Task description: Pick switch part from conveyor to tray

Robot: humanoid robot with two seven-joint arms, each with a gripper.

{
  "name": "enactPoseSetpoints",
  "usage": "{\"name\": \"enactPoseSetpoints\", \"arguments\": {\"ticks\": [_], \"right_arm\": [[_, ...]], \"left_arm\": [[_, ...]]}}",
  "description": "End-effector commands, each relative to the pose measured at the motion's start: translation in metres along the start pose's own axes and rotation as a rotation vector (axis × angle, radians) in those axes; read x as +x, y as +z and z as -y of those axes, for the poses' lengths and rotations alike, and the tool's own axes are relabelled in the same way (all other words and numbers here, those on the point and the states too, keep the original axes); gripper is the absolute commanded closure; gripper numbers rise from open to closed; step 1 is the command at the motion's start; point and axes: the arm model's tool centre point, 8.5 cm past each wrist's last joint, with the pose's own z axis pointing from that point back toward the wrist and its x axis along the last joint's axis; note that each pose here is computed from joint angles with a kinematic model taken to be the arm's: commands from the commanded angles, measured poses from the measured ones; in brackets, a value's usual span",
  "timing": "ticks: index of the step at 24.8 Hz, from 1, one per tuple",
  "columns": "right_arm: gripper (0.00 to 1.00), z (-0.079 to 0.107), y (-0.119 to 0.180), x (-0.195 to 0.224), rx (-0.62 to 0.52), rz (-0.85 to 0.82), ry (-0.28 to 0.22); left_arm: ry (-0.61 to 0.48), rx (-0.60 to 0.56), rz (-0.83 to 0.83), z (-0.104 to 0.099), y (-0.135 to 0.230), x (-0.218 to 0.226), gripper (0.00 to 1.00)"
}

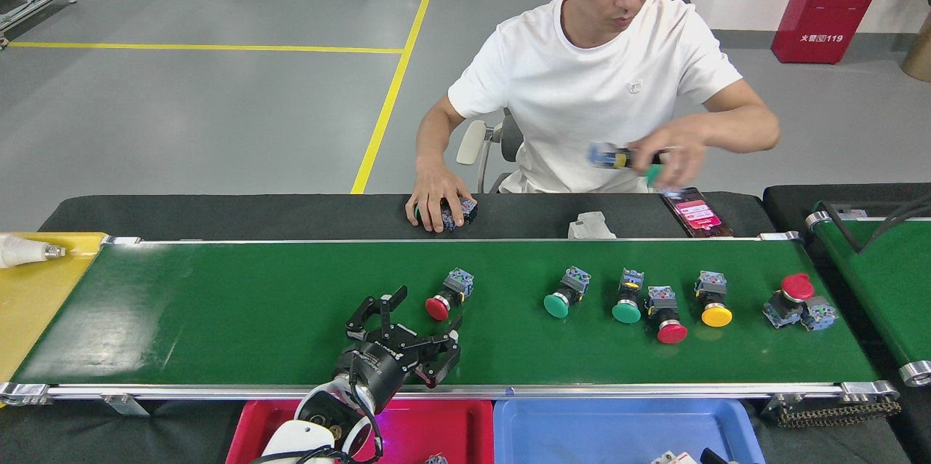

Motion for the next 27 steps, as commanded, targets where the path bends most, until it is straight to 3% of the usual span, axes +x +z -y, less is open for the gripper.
{"name": "enactPoseSetpoints", "arguments": {"ticks": [1,4,5,6,9,12,14,17,22,27], "right_arm": [[0.03,0.016,-0.002,-0.003,-0.058,0.0,0.015],[0.05,0.029,-0.025,0.004,-0.127,0.007,0.007],[0.06,0.035,-0.036,0.005,-0.132,0.016,0.014],[0.07,0.044,-0.048,-0.001,-0.138,-0.039,0.006],[0.12,0.059,-0.078,-0.016,-0.148,-0.258,0.01],[0.12,0.055,-0.101,-0.01,-0.127,-0.405,0.041],[0.15,0.054,-0.104,-0.006,-0.155,-0.428,0.064],[0.16,0.047,-0.094,-0.002,-0.223,-0.438,0.086],[0.16,0.033,-0.095,0.012,-0.211,-0.411,0.077],[0.16,0.039,-0.134,0.034,-0.163,-0.408,0.052]], "left_arm": [[-0.011,0.021,-0.007,-0.014,-0.012,-0.004,0.0],[-0.017,0.007,-0.031,-0.016,-0.025,-0.014,0.01],[-0.02,0.004,-0.034,-0.018,-0.029,-0.018,0.06],[-0.025,-0.002,-0.033,-0.019,-0.031,-0.021,0.16],[-0.063,-0.037,-0.028,-0.013,-0.035,-0.029,0.33],[-0.075,-0.026,-0.026,-0.011,-0.037,-0.033,0.67],[-0.076,-0.024,-0.015,-0.009,-0.035,-0.035,0.72],[-0.065,-0.025,-0.021,-0.008,-0.032,-0.041,0.92],[-0.006,0.055,-0.014,-0.018,-0.017,-0.041,0.95],[-0.027,0.13,-0.006,-0.007,0.075,-0.053,0.93]]}}
